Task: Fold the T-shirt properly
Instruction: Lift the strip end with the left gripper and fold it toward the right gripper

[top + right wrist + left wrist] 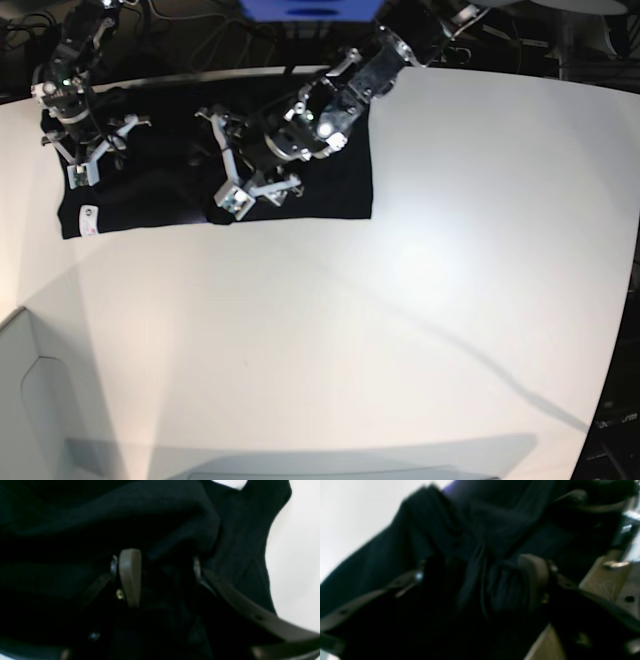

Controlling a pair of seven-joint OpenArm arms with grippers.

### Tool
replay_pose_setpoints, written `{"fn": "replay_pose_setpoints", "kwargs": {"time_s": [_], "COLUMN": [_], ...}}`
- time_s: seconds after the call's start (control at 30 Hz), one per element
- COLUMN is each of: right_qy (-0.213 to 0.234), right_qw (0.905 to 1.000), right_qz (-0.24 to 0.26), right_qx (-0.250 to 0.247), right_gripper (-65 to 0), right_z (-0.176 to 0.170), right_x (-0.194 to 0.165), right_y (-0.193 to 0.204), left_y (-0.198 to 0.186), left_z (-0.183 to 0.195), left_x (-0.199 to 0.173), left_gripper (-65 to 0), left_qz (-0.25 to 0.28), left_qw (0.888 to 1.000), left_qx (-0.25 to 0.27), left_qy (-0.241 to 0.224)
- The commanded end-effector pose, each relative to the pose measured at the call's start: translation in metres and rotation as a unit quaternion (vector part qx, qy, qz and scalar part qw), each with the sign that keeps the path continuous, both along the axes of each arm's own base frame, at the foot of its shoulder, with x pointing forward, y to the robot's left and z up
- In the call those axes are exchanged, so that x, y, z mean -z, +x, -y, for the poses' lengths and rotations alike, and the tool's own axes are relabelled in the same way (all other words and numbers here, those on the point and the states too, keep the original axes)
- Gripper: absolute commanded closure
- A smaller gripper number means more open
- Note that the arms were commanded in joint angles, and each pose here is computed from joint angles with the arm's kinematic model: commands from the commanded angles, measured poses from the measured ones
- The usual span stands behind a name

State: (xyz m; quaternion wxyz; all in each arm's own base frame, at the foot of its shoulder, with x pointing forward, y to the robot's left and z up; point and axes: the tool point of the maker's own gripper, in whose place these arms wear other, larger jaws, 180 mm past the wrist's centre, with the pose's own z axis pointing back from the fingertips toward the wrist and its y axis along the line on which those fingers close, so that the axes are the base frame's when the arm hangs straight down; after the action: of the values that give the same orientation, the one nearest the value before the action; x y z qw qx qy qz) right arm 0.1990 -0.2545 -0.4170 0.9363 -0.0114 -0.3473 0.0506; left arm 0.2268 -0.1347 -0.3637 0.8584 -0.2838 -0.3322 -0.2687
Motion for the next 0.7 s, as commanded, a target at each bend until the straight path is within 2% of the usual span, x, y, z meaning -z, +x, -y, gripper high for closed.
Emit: {"fn": "replay_pose_setpoints", "kwargs": {"time_s": [0.0,0.1,0.2,0.33,0.43,0.53,0.67], "right_qy": [-0.009,-0.008,-0.009,-0.008,-0.007,-0.007,-0.006], "right_qw": [0.9999,0.9999,0.9999,0.9999,0.9999,0.9999,0.9999], "right_qz": [0.003,0.003,0.004,0.005,0.011,0.011,0.012], "right_qx": [-0.007,-0.007,-0.007,-0.006,-0.005,-0.005,-0.005], "right_gripper": [-23.8,-23.8,-23.8,-23.8,-23.8,-23.7,-23.7], "right_z": [0.003,0.003,0.003,0.003,0.002,0.002,0.002], "right_x": [-0.004,-0.004,-0.005,-0.005,-0.007,-0.007,-0.008], "right_y": [0.001,0.001,0.001,0.001,0.008,0.009,0.010], "left_y": [0.007,0.009,0.009,0.019,0.028,0.028,0.005], "left_z": [0.007,-0.003,-0.019,-0.071,-0.101,-0.110,-0.079], "left_x": [-0.024,-0.043,-0.059,-0.046,-0.028,-0.014,0.006], "left_gripper": [-49.7,-45.3,-36.1,-22.7,-15.7,-13.3,-13.3], "left_qz": [0.027,0.055,0.077,0.066,0.047,0.031,0.006], "left_qw": [0.999,0.998,0.996,0.995,0.992,0.991,0.997], "left_qx": [-0.002,-0.001,-0.010,-0.074,-0.117,-0.127,-0.068], "left_qy": [-0.030,-0.038,-0.045,-0.019,0.003,0.017,0.028]}}
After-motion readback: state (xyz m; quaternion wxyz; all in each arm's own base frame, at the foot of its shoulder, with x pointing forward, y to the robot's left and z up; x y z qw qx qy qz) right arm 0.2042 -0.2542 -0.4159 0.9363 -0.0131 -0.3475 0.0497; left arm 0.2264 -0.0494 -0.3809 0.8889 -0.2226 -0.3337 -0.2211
